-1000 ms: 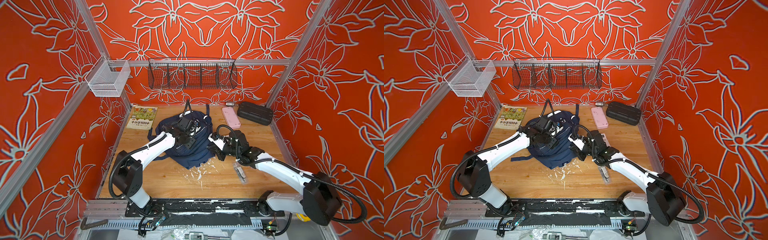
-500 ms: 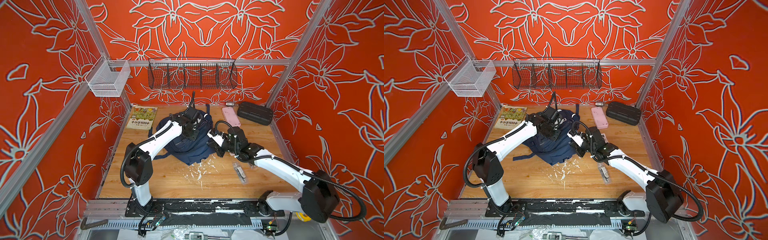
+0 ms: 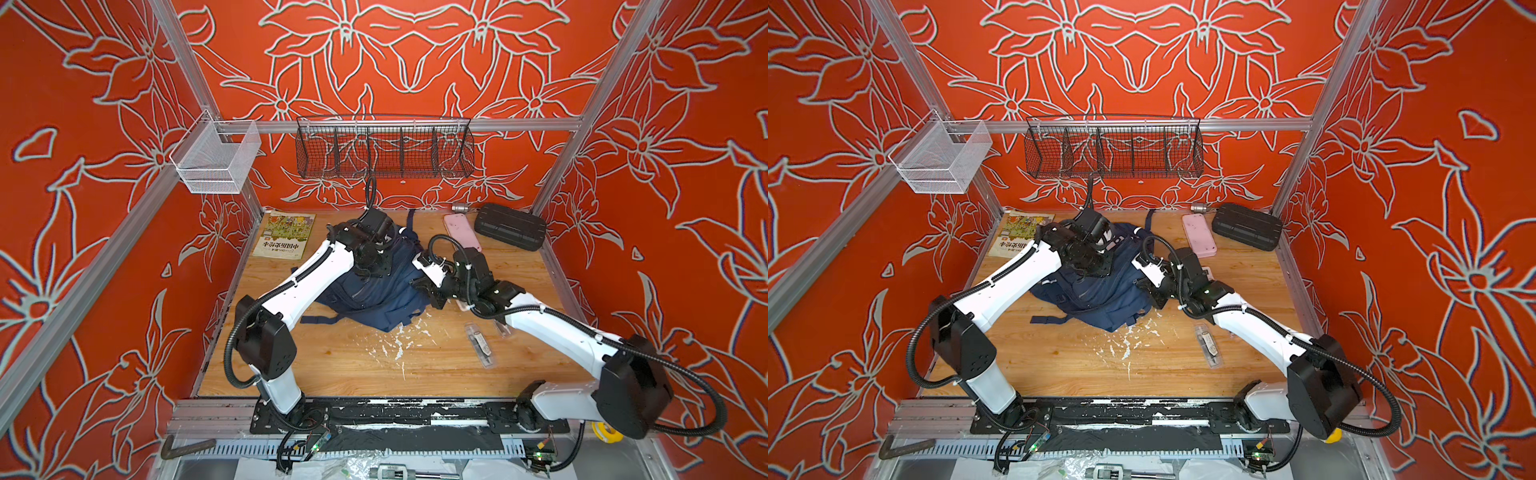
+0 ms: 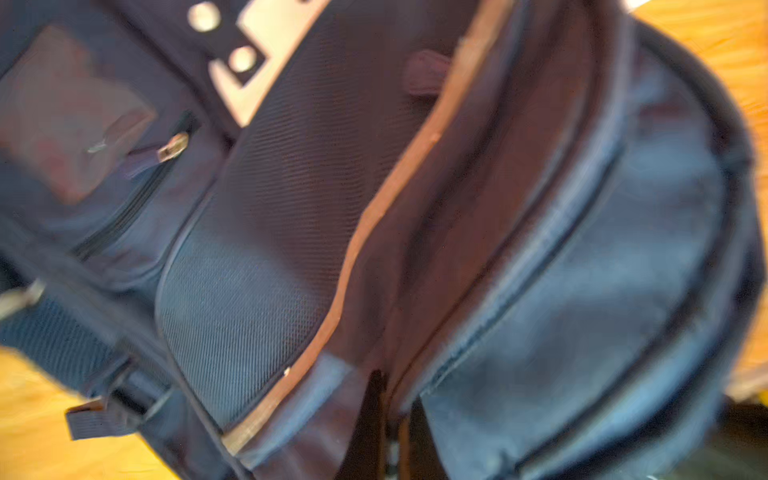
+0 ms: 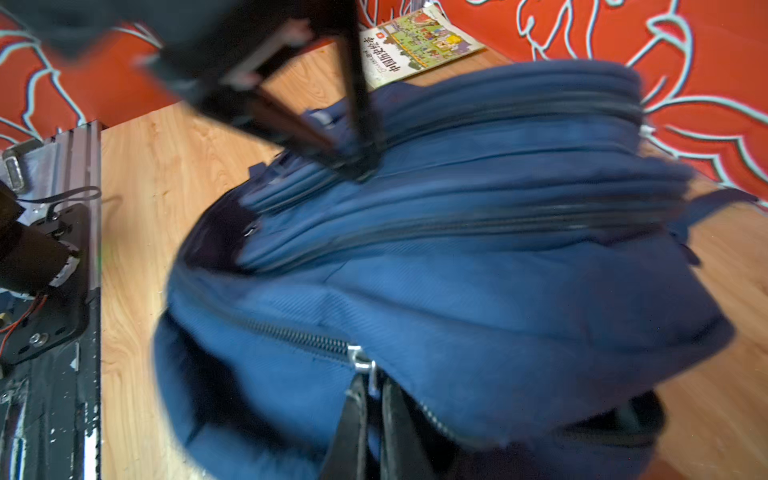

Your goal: Pack the student bag

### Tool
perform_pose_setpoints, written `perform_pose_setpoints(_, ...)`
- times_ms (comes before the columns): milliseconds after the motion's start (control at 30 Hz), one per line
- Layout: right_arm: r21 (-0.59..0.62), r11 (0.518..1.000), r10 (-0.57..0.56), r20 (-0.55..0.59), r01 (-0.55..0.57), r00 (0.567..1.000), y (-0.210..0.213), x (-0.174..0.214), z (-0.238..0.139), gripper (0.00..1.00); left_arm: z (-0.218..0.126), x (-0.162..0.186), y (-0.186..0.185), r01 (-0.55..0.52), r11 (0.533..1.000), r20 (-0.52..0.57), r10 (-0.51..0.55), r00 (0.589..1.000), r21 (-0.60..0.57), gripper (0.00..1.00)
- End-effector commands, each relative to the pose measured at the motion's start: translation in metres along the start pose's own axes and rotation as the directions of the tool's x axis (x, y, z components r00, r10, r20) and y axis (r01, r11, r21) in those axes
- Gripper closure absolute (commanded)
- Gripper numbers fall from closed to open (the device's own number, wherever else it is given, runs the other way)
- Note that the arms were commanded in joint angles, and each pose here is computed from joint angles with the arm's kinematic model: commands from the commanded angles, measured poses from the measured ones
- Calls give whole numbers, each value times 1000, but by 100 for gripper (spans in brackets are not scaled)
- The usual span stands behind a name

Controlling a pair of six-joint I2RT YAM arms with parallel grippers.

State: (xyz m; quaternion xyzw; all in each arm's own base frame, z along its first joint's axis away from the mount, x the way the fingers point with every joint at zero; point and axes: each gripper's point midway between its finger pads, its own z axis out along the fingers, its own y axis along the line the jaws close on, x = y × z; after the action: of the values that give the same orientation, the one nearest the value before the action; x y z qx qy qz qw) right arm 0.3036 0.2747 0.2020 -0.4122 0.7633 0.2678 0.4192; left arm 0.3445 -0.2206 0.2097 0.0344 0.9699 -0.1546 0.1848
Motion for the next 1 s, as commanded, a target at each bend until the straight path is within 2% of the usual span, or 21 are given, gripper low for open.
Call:
perform_pose_setpoints(0, -33, 996, -78, 42, 79, 996, -12, -28, -9, 100, -28, 5, -25, 159, 974, -2, -160, 987, 161, 100)
perform_pose_setpoints(67, -47, 994, -100, 26, 101, 995, -19, -30, -9, 100, -30, 1, -35, 179, 960, -4, -182, 983, 213, 100)
perform_pose_setpoints(200, -26, 991, -135, -27, 134, 990, -31, -29, -11, 100, -32, -21, -41, 200, 949, 42, -216, 975, 244, 100)
perform_pose_setpoints(300, -46, 988, -149, -36, 147, 988, -23, -33, -17, 100, -34, -45, -43, 263, 919, 60, -292, 955, 294, 100)
perform_pose_setpoints(467, -24, 974, -227, -88, 226, 970, 7, -27, -16, 100, -44, -78, -35, 404, 803, 84, -484, 871, 438, 100)
perform_pose_setpoints(600, 19, 980, -194, -105, 197, 975, 15, -21, -15, 100, -58, -91, -32, 442, 748, 112, -559, 821, 495, 100)
perform_pose_setpoints(767, 65, 974, -204, -179, 219, 962, 22, -11, -10, 100, -71, -105, -30, 494, 661, 120, -658, 744, 565, 100)
perform_pose_setpoints(967, 82, 967, -226, -163, 241, 960, 32, -14, -9, 100, -78, -117, -17, 537, 608, 159, -735, 659, 585, 100)
